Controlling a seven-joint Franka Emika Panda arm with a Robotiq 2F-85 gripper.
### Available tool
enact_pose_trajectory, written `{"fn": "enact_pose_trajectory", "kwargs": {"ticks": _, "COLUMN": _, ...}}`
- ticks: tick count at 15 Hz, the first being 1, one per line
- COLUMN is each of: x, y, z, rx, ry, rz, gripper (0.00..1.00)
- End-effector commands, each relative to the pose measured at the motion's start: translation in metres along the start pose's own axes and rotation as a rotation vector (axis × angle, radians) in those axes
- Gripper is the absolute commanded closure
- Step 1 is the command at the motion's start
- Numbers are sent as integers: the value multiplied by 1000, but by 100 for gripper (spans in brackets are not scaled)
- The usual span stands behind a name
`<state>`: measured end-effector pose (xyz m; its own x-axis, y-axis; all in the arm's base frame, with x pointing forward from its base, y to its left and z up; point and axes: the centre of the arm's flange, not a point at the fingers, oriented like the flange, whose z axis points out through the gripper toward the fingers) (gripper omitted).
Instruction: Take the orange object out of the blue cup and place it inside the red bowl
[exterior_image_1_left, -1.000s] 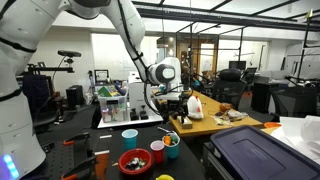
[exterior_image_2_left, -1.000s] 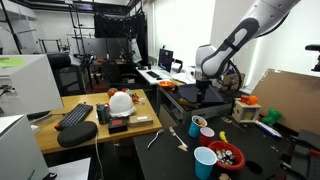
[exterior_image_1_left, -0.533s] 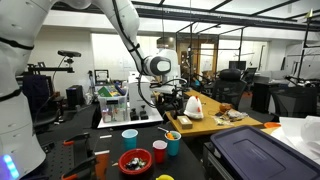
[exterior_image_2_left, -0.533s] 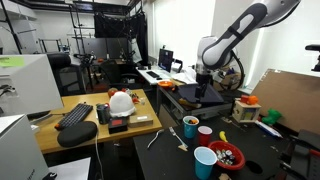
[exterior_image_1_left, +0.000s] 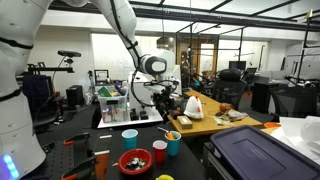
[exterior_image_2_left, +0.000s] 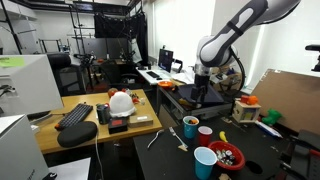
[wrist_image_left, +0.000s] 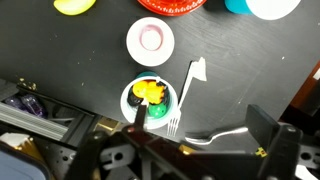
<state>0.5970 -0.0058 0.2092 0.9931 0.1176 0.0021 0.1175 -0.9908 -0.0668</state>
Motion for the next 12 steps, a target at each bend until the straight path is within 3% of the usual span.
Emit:
{"fn": "enact_pose_trajectory", "kwargs": {"ticks": 1, "x": 5, "y": -7, "z": 22, "rx": -66, "ry": 9, "rz": 192, "gripper": 0}}
{"fn": "enact_pose_trajectory", "kwargs": {"ticks": 7, "x": 29, "y": -19, "z": 57, "rx": -141, "ry": 27, "rz": 527, "gripper": 0}}
{"fn": "enact_pose_trajectory", "kwargs": {"ticks": 12, "x": 51, "y": -22, "z": 43, "rx": -183, "ry": 99, "rz": 747, "gripper": 0}}
